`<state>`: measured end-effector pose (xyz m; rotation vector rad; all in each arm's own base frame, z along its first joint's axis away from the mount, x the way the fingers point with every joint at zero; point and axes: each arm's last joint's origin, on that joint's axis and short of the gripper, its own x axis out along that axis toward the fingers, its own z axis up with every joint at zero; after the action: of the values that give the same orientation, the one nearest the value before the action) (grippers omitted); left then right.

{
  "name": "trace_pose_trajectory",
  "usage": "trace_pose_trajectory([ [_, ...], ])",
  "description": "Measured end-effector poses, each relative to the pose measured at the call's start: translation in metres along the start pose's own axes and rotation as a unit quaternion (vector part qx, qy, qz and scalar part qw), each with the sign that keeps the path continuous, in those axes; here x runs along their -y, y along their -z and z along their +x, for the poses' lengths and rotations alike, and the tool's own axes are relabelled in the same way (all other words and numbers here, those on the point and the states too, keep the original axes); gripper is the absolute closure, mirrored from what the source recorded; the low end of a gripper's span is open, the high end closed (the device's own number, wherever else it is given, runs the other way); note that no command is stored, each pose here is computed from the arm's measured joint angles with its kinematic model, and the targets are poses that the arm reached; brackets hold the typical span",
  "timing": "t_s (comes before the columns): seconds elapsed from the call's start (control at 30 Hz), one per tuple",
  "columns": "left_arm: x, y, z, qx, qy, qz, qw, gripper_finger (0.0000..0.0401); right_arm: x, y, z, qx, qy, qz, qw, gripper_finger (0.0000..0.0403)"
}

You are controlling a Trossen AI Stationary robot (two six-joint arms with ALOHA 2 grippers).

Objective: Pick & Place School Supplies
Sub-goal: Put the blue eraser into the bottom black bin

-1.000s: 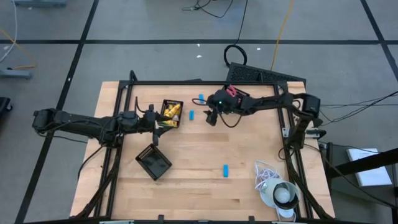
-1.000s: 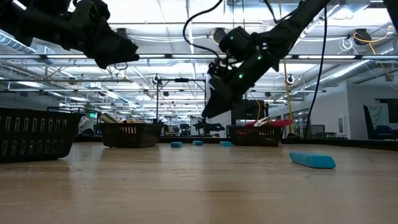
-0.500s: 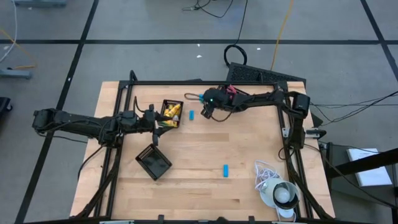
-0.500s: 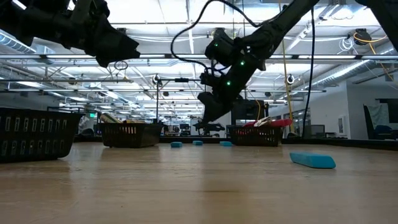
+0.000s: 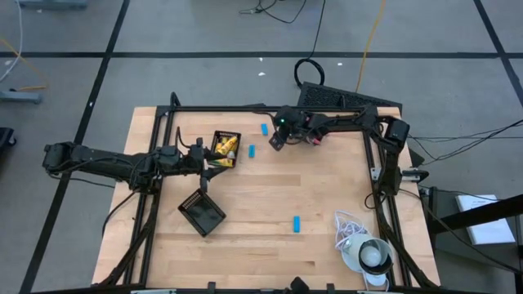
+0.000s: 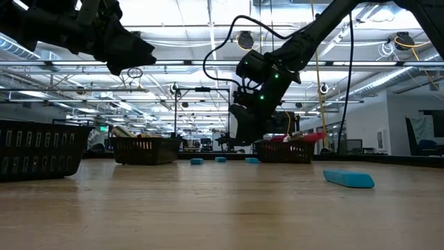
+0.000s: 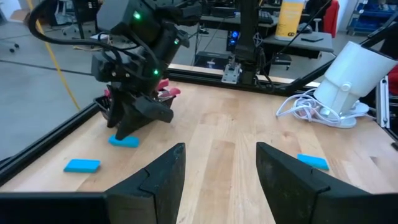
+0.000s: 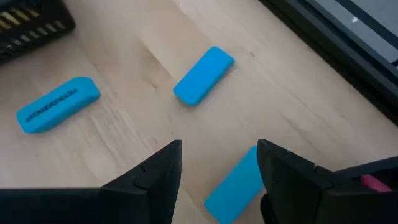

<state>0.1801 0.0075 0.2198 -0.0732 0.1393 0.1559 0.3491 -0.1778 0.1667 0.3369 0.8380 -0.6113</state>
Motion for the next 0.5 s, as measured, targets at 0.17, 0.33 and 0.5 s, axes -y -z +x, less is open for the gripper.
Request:
trace_pose_trajectory([
  [0.17,0.0,0.0,0.0,0.0,0.0,0.001,1.0,0.0201,-0.008,0.004,-0.001,-0.019,-0.029,-0.017,0.999,0.0204],
  [0.33,0.0,0.0,0.0,0.0,0.0,0.002,1.0,0.0201,-0.023,0.004,-0.007,-0.014,-0.043,-0.047,0.998,0.0204],
  [0.5,0.0,0.0,0.0,0.0,0.0,0.003,1.0,0.0201,-0.033,-0.005,-0.015,-0.026,-0.045,-0.076,0.996,0.0204],
])
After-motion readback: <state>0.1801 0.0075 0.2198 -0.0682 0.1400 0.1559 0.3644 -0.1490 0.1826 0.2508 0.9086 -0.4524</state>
